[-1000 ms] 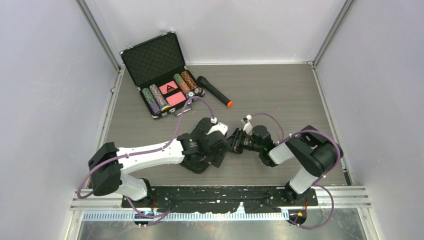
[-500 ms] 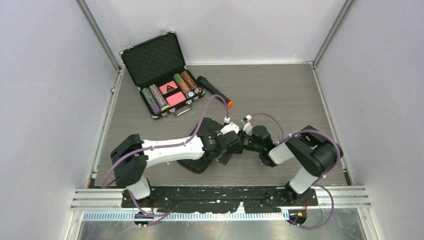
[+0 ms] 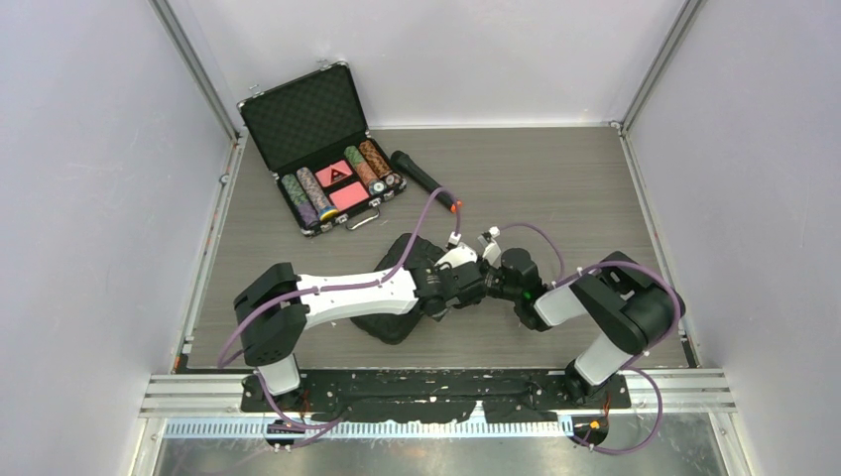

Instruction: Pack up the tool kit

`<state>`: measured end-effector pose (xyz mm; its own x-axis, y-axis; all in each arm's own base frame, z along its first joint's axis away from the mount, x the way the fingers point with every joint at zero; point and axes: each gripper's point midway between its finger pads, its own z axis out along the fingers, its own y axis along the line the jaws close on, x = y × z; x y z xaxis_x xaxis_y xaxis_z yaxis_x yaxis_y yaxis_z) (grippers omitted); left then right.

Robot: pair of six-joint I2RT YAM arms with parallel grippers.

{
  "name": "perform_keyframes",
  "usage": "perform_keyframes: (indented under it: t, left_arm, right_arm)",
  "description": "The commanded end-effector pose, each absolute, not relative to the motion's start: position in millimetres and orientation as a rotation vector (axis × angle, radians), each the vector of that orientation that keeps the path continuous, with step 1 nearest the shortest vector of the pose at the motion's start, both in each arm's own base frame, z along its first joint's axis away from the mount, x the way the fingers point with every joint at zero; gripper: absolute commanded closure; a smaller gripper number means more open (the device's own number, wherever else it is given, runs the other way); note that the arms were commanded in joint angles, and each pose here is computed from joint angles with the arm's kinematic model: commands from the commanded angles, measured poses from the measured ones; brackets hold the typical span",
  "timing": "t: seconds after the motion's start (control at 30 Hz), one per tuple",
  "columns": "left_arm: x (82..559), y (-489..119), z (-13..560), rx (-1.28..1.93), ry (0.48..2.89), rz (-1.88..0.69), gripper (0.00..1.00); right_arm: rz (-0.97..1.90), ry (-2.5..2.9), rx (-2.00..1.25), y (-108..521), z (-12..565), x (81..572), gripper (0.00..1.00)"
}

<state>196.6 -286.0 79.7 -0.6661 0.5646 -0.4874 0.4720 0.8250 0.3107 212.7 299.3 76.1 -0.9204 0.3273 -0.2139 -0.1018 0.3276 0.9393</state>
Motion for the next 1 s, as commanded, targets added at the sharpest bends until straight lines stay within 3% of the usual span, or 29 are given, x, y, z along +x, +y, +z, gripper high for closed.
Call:
perform_keyframes:
  t: [0.0,0.2,0.47,0.6,0.73,0.97]
  left_arm:
    - [205,-277,92,0.708,2.394,0.258,0.49]
    - [207,-271,90,0.674,2.413,0.233,0.60]
    - [208,-271,85,0.660,2.443,0.196,0.65]
    - [210,-269,84,0.648,2.456,0.181,0.65]
    - [210,-268,83,0.634,2.466,0.164,0.66]
    - [210,-268,82,0.624,2.480,0.146,0.66]
  right_arm:
    - [1.625,2.146,0.121,302,103,214,0.69]
    - [1.438,2.162,0.086,285,109,222,0.59]
    - [1.146,2.263,0.083,251,93,218,0.49]
    - [1.215,2.299,0.108,254,83,206,0.59]
    - [1.264,2.319,0.112,261,73,197,0.77]
    - [1.385,2.317,0.097,288,71,192,0.84]
